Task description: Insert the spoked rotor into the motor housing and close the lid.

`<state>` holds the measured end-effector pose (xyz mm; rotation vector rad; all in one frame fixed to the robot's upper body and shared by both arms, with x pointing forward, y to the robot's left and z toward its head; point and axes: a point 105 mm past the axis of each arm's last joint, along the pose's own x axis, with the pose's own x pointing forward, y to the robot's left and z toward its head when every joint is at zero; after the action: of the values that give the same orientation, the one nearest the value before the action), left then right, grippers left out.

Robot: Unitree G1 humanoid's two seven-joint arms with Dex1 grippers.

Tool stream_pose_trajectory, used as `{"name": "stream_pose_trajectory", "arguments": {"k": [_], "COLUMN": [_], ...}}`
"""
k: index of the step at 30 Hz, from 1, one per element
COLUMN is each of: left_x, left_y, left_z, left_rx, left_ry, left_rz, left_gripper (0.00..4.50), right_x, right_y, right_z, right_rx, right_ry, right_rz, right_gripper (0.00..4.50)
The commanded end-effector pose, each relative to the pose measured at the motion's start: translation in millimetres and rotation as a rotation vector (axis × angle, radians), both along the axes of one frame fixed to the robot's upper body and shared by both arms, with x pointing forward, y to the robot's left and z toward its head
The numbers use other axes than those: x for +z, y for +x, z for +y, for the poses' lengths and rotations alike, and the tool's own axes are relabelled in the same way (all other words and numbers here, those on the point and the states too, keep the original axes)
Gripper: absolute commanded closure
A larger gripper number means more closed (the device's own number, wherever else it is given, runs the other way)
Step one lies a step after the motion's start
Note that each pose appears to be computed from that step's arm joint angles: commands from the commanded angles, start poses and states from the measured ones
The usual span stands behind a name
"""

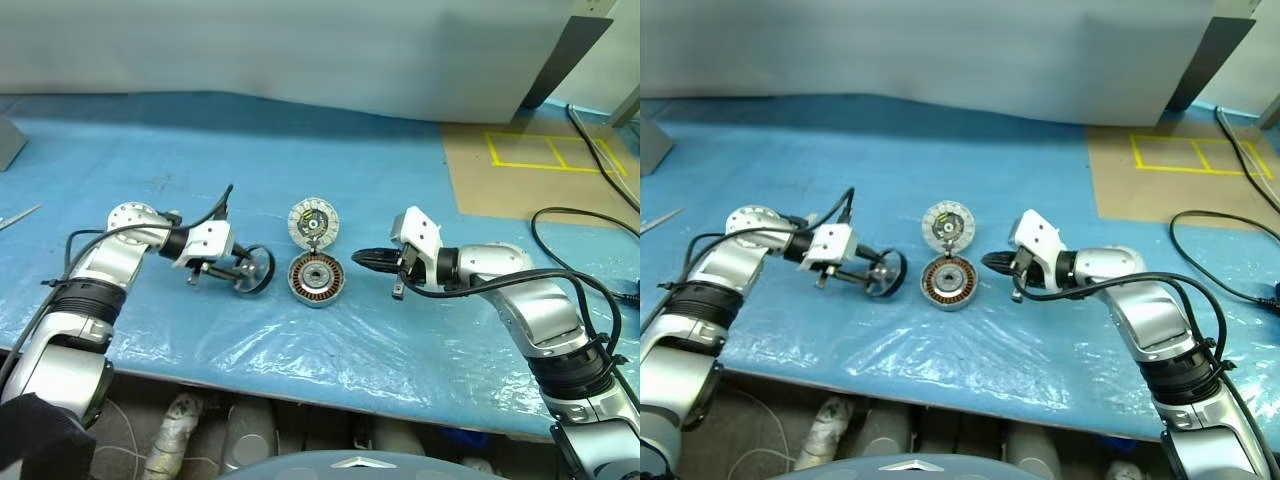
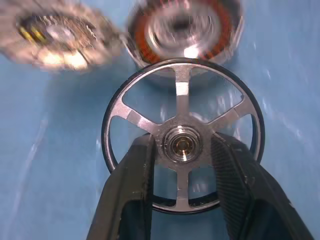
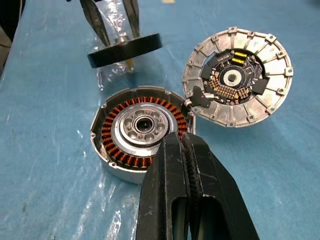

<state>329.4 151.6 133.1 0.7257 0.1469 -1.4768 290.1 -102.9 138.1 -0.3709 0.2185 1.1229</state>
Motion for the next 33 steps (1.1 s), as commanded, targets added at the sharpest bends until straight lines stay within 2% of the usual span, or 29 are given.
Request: {"name": "stream_pose_trajectory", "arguments": {"k": [1, 7, 13, 17, 26, 33], "left_x": [32, 26, 4, 8, 0, 9], "left_y": [-10, -22, -10, -8, -10, -5], "left_z": [-18, -47, -64, -75, -75, -72], "left_rx": [-0.053, -0.139, -0.151, -0.179, -0.226, -0.219], "left_ry": [-0.136, -0.147, -0.021, -0.038, 0.027, 0.029], "left_rz": [-0.010, 0.021, 0.004, 0.025, 0.015, -0.012], "left_gripper": [2.98, 2.98, 2.98, 2.98, 2.98, 2.98], "right_x": [16, 19, 19, 16, 8, 6], "right_y": [-2, 0, 2, 1, -4, -3], "right_z": [-4, -8, -11, -13, -16, -16], "right_rx": [-0.023, -0.063, -0.088, -0.106, -0.131, -0.134], "right_ry": [0.049, 0.066, 0.057, 0.044, 0.022, 0.015], "right_rz": [-0.034, -0.037, -0.046, -0.048, -0.043, -0.047], "right_gripper": [4.50, 4.50, 4.50, 4.50, 4.50, 4.50]}}
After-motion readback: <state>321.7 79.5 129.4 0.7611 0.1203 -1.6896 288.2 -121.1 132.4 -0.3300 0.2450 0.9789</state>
